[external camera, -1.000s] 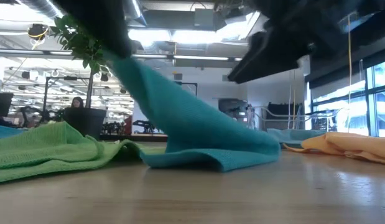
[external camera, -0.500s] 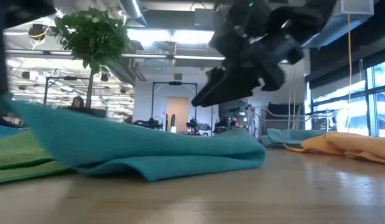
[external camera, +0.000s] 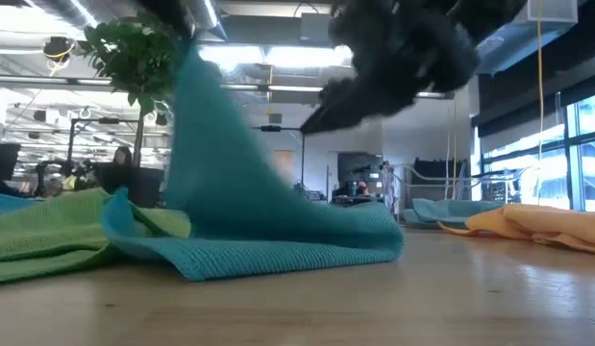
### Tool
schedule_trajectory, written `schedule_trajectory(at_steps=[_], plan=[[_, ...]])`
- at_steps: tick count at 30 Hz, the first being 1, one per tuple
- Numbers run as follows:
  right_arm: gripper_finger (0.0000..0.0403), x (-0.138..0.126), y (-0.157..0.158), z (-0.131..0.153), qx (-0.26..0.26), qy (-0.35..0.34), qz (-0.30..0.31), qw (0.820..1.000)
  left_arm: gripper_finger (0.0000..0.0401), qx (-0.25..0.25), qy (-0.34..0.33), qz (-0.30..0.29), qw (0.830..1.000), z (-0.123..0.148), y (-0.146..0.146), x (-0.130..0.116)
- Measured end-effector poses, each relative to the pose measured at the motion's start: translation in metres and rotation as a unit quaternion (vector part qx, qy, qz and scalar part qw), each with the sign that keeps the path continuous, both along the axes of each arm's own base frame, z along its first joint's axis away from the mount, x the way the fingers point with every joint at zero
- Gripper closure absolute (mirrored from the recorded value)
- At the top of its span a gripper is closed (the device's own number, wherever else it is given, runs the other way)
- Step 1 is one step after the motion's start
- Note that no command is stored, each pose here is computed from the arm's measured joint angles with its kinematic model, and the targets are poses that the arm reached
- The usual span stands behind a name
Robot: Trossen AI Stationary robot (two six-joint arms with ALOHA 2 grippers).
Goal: Fold microfiber towels
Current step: Fold the blue microfiber towel, then fold the blue Fold the blue microfiber towel
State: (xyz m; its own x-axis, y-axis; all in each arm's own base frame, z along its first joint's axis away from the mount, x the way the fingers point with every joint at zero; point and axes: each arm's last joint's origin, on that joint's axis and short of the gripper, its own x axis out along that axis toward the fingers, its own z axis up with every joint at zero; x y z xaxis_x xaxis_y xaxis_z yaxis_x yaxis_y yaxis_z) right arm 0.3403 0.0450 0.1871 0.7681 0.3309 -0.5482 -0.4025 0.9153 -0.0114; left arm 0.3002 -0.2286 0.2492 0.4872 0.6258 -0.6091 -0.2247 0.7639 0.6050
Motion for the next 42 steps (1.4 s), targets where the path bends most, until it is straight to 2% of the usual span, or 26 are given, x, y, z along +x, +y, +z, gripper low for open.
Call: schedule_trajectory(at_steps=[3, 7, 10, 13, 15, 19, 22, 26, 30, 37, 39, 42], plan=[[0.0185, -0.009, 0.017, 0.015, 0.019, -0.006, 0.021, 1.000, 0.0401, 0.058, -0.014, 0.018, 0.998, 0.026, 0.022, 0.013], [0.0185, -0.018, 0.036, 0.030, 0.002, -0.029, 0.004, 1.000, 0.0401, 0.063, -0.045, 0.071, 0.994, 0.056, 0.057, 0.035], [0.0185, -0.023, 0.040, 0.043, -0.043, -0.069, -0.080, 0.993, 0.0401, 0.031, -0.064, 0.115, 0.991, 0.071, 0.084, 0.050], [0.0185, -0.023, 0.038, 0.054, -0.086, -0.123, -0.192, 0.970, 0.0401, 0.012, -0.077, 0.144, 0.986, 0.083, 0.106, 0.060], [0.0185, -0.021, 0.037, 0.062, -0.085, -0.160, -0.231, 0.956, 0.0401, 0.013, -0.075, 0.147, 0.986, 0.091, 0.118, 0.065], [0.0185, -0.016, 0.029, 0.068, -0.057, -0.193, -0.260, 0.944, 0.0401, 0.012, -0.095, 0.138, 0.986, 0.110, 0.132, 0.074], [0.0185, -0.010, 0.015, 0.064, -0.061, -0.192, -0.289, 0.936, 0.0401, 0.012, -0.111, 0.114, 0.987, 0.122, 0.132, 0.080], [0.0185, -0.008, -0.004, 0.056, -0.096, -0.160, -0.325, 0.927, 0.0401, 0.019, -0.117, 0.091, 0.989, 0.133, 0.127, 0.079], [0.0185, -0.012, -0.013, 0.047, -0.119, -0.107, -0.319, 0.934, 0.0401, 0.030, -0.101, 0.092, 0.990, 0.133, 0.124, 0.072], [0.0185, -0.018, 0.003, 0.047, -0.144, -0.087, -0.248, 0.954, 0.0401, 0.029, -0.083, 0.118, 0.989, 0.131, 0.127, 0.061], [0.0185, -0.020, 0.008, 0.044, -0.136, -0.072, -0.229, 0.961, 0.0401, 0.016, -0.083, 0.120, 0.989, 0.130, 0.125, 0.060], [0.0185, -0.026, 0.012, 0.035, -0.085, -0.011, -0.193, 0.978, 0.0401, -0.025, -0.069, 0.117, 0.990, 0.125, 0.117, 0.056]])
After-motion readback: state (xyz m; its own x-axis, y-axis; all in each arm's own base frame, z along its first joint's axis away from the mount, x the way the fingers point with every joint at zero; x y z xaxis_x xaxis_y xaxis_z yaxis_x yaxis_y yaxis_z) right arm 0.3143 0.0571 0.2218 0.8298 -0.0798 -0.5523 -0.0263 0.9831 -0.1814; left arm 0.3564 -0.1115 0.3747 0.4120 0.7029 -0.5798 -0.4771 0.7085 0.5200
